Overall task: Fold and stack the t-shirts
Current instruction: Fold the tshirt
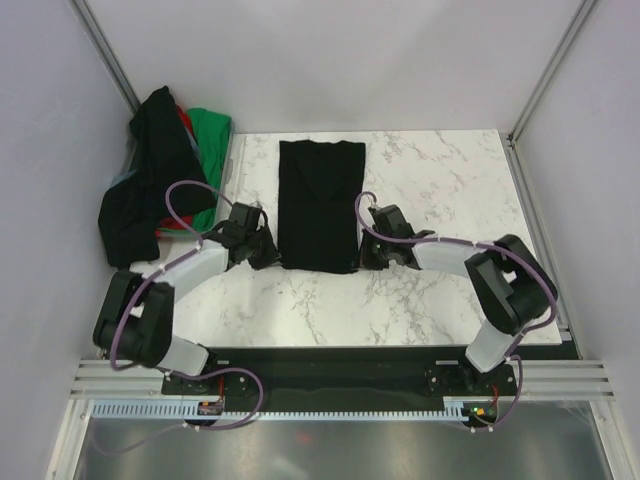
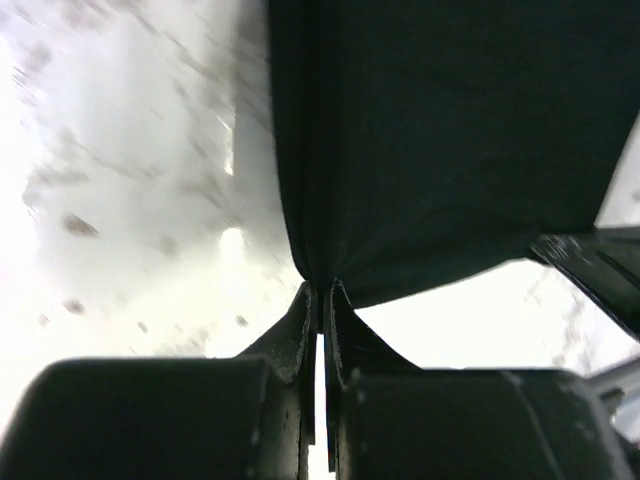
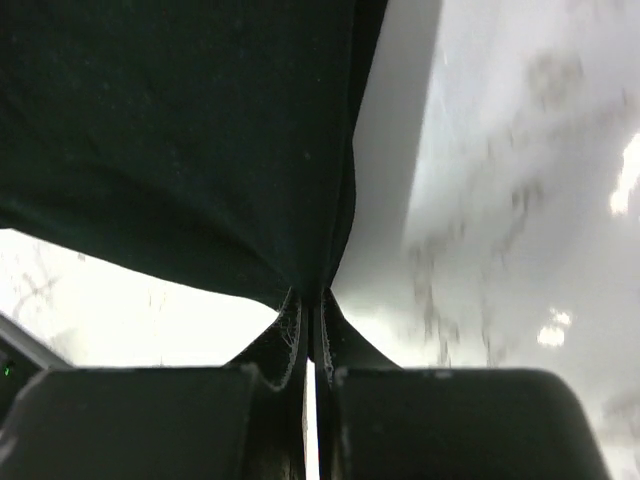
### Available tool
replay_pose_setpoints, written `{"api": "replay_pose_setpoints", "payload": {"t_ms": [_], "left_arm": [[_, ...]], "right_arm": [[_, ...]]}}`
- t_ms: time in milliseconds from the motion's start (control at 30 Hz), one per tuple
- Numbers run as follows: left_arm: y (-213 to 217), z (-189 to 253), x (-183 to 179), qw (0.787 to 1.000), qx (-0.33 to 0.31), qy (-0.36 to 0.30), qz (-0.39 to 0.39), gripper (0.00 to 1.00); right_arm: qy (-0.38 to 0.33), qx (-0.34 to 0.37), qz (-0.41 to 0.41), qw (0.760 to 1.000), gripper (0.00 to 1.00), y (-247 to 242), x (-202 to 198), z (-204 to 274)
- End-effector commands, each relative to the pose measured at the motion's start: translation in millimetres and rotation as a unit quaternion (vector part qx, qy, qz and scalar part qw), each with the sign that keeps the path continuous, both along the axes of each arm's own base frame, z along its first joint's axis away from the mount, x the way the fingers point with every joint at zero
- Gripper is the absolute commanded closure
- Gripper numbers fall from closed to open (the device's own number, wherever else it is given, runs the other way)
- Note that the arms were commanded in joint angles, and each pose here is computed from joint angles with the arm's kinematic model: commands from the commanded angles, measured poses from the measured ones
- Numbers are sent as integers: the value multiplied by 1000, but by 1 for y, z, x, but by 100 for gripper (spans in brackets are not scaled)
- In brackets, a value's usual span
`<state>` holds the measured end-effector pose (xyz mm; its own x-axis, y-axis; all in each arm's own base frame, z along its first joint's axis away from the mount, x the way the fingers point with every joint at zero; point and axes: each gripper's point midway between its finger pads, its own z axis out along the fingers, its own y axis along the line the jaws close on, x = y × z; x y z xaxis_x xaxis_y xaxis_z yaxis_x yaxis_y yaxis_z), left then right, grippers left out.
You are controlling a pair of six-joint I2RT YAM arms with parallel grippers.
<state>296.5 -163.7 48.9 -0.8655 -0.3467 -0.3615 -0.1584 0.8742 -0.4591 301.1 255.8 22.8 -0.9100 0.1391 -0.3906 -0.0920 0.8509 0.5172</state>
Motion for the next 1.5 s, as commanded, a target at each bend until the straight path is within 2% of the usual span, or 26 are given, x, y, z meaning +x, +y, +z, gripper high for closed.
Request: {"api": "replay_pose_setpoints", "payload": {"t_ms": [0,133,167,333,467,533,600,633,667,733,767,900,967,1167,1467], "left_arm": [[-6,17,-35,1000,5,11,-8,98],[-16,37,-73,1000,7,7,-17,98],[-24,50,-86,999,-5,-10,-33,98],[-22,74,-136,999,-32,-6,-32,98],[-15,104,-152,997,-61,-29,-30,98],[-12,125,-147,996,-60,-60,-31,98],[-8,146,-138,995,-49,-85,-27,98],[-7,145,-130,995,-23,-90,-28,98],[-7,150,-124,995,-13,-97,-29,98],[-7,168,-110,992,5,-120,-26,98],[-9,168,-102,993,19,-118,-25,98],[-14,196,-71,988,39,-147,-15,98],[-15,192,-55,988,59,-140,-15,98],[-16,196,-15,989,64,-136,-9,98],[3,160,51,993,67,-98,8,98]], "right_arm": [[-15,-1,-3,1000,100,-15,-19,26],[-18,-13,8,1000,100,-24,-58,48],[-12,-14,6,1000,100,-26,-69,49],[-19,1,5,1000,100,-33,-127,84],[-31,39,-10,999,100,-33,-147,115],[-41,37,-13,998,100,-36,-148,129],[-73,24,-28,997,100,-37,-133,155],[-79,-2,-25,997,100,-44,-130,157],[-103,1,-29,994,100,-41,-121,180],[-113,-41,-38,992,100,-45,-107,183],[-134,-40,-36,990,100,-43,-99,201],[-144,-73,-40,986,100,-38,-73,209],[-146,-73,-49,985,100,-41,-58,216],[-146,-89,-48,984,100,-46,-17,216],[-138,-106,-37,984,100,-37,46,203]]}}
